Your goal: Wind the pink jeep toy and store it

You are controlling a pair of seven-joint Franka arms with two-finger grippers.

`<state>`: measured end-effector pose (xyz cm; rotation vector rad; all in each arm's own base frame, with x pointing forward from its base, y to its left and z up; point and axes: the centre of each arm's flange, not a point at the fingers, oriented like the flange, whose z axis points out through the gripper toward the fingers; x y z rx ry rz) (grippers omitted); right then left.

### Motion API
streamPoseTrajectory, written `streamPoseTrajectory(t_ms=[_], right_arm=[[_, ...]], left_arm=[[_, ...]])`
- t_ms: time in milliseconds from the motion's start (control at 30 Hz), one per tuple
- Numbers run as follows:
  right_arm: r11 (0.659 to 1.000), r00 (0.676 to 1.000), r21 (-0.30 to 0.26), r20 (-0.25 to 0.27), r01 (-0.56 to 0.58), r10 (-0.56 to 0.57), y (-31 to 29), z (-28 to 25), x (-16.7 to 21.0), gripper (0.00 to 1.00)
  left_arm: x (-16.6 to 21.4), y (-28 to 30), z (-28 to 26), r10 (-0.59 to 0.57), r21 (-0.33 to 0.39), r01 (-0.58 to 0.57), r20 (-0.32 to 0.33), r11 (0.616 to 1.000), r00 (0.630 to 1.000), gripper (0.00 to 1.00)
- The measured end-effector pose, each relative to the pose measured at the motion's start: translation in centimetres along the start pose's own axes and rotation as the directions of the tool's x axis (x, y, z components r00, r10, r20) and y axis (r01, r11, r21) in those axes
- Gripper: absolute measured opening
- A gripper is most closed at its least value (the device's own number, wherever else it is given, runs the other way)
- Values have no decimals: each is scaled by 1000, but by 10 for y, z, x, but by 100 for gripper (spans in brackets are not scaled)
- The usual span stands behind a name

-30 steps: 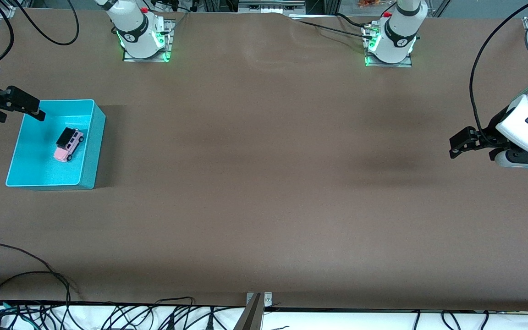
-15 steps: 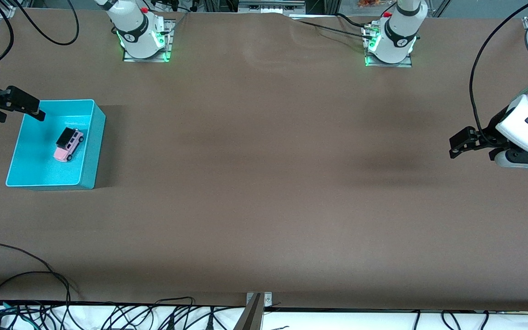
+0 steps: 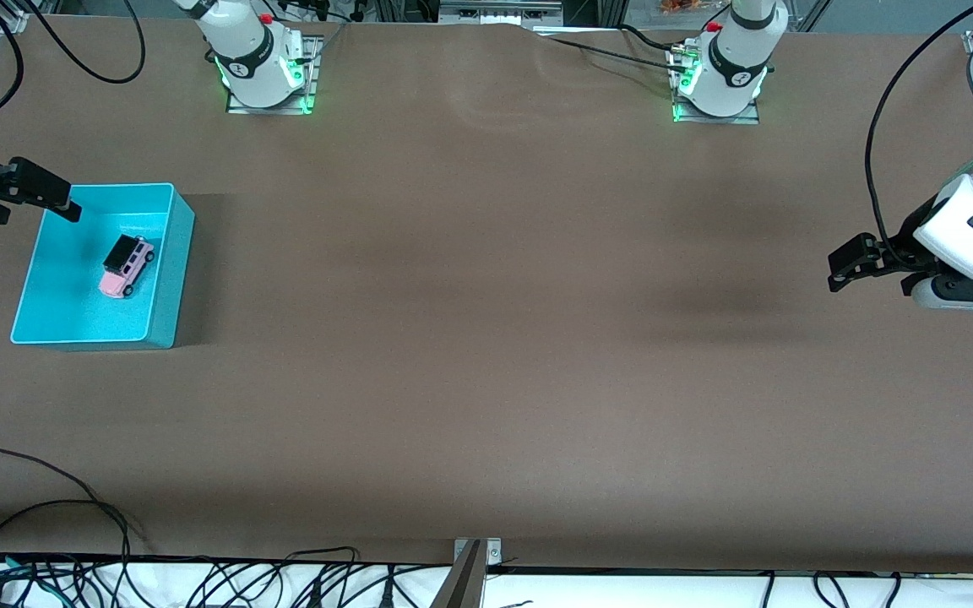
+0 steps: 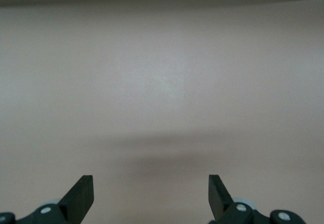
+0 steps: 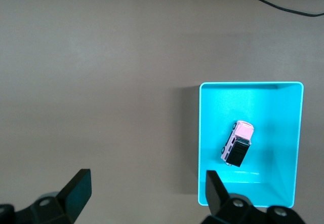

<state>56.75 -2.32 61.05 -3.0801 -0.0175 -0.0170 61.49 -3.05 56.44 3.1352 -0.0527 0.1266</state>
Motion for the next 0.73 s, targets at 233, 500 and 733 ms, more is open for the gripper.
streamPoseTrajectory(t_ms=[233, 500, 733], right_arm=[[1000, 1000, 0, 0, -1, 1, 0, -2, -1, 100], [1000, 1000, 0, 1, -1, 1, 0, -3, -1, 100], [1000, 1000, -3, 1, -1, 1, 1, -3, -1, 100]], left_arm=[[0, -1, 0, -1, 0, 1, 0, 1000, 1000, 100], [0, -1, 0, -2, 0, 2, 0, 1000, 1000, 100], [0, -1, 0, -2, 1, 2, 0, 1000, 1000, 100]])
